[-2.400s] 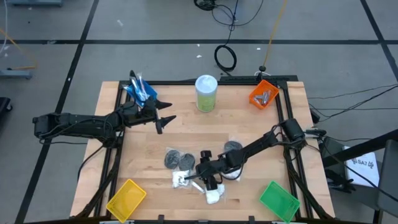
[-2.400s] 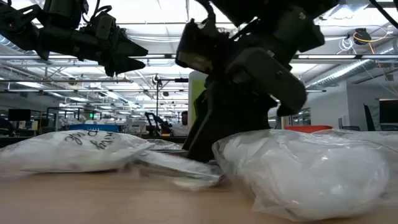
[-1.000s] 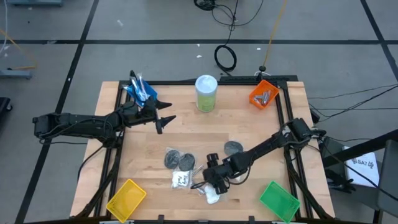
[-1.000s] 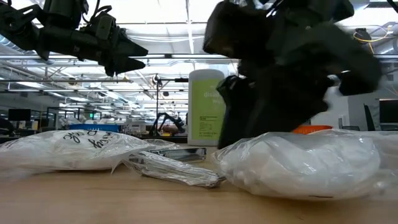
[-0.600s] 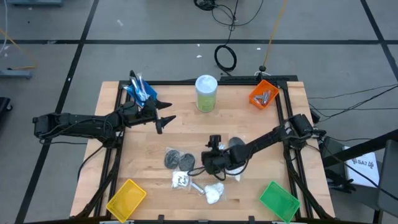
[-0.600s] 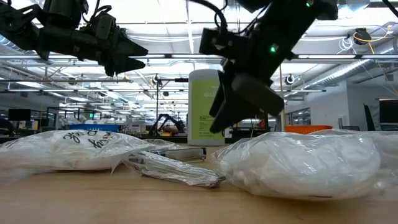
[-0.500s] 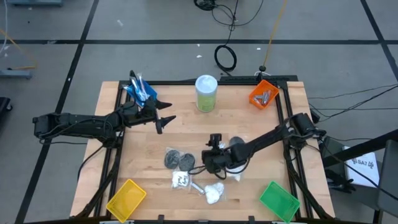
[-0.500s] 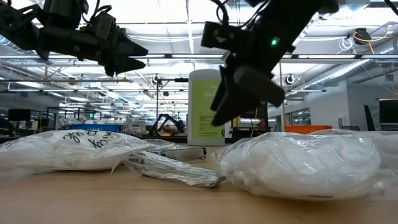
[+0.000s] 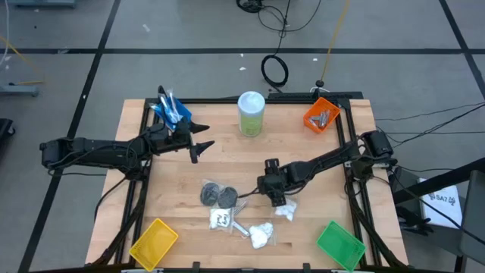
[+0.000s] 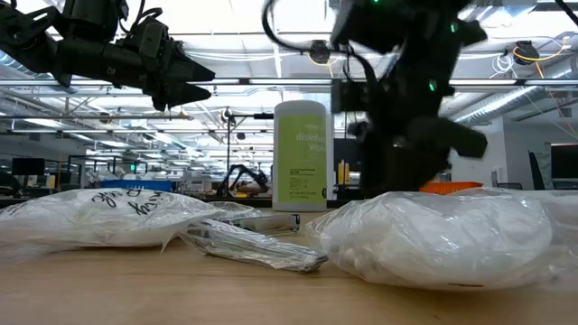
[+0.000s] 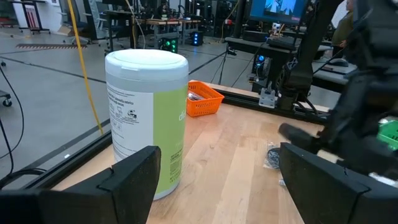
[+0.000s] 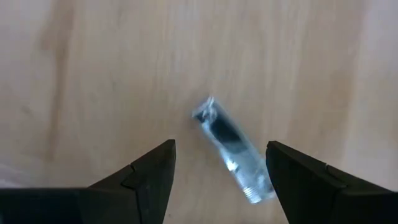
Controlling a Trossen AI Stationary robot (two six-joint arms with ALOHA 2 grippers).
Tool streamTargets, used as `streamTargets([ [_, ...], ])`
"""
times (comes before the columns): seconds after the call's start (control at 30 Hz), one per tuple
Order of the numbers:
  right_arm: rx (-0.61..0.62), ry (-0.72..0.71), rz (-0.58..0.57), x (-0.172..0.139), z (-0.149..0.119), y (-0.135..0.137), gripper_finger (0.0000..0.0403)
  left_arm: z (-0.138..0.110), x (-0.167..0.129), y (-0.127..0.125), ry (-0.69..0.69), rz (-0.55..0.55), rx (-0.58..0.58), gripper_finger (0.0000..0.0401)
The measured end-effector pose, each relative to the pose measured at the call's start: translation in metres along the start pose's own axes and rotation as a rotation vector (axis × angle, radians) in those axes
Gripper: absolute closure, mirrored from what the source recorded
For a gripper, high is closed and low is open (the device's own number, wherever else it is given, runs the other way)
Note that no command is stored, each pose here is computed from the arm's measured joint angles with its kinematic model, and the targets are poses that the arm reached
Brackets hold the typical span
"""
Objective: Pick & Place Travel size toiletries
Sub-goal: Put the nail cutter into the orange bin
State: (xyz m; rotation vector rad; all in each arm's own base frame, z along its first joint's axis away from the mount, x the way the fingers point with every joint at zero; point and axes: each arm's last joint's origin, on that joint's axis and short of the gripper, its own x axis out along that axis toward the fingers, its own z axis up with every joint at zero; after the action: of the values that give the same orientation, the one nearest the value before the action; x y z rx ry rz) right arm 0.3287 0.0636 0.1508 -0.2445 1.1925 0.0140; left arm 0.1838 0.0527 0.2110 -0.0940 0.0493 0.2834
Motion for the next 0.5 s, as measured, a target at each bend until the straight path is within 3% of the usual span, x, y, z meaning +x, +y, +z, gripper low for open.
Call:
streamTargets([
  [0.23, 0.004, -0.042, 0.039, 0.021, -0.023, -0.015, 0.0165, 0.0, 0.0, 0.0, 0.0, 0.0, 0.0, 0.008],
  [0.5, 0.123, -0.039, 0.16, 0.021, -0.028, -0.017, 0.0165, 0.0, 0.0, 0.0, 0.0, 0.0, 0.0, 0.008],
])
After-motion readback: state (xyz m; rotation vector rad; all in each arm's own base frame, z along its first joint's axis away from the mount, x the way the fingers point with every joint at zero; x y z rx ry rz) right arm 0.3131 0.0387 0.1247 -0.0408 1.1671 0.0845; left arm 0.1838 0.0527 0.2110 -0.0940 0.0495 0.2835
